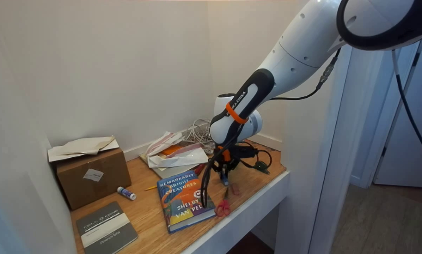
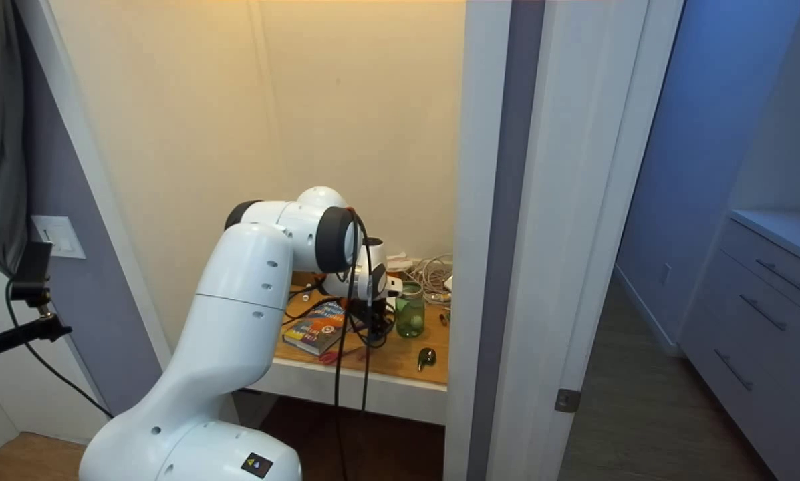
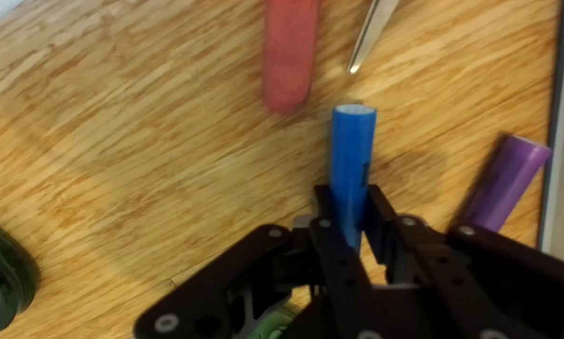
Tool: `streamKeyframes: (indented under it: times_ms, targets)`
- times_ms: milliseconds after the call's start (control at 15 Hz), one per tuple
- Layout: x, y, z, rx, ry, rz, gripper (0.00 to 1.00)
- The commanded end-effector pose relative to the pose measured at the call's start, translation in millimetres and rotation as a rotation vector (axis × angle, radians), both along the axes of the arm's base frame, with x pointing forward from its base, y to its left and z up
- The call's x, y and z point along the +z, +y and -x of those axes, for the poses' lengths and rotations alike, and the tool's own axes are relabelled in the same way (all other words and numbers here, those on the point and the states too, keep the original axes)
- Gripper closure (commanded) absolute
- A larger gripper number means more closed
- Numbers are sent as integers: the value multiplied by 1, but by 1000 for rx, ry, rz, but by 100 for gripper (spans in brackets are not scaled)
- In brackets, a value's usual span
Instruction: Put the blue marker on the green bottle
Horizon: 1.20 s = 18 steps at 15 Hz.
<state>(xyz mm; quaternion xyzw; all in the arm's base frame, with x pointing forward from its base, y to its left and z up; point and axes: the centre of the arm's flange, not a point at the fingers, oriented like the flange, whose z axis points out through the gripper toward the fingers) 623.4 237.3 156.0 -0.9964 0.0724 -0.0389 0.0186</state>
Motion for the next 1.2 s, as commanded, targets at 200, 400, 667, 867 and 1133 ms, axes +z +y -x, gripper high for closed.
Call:
streamKeyframes:
  times_ms: [200, 400, 667, 867, 1133]
  targets:
    - [72, 6, 1, -27, 7, -31, 95]
    - [102, 14, 1, 12, 6, -57, 95]
    - [138, 20, 0, 48, -6, -43, 95]
    - [165, 14, -4, 53, -22, -23, 95]
    - [187, -5, -20, 47, -38, 6, 95]
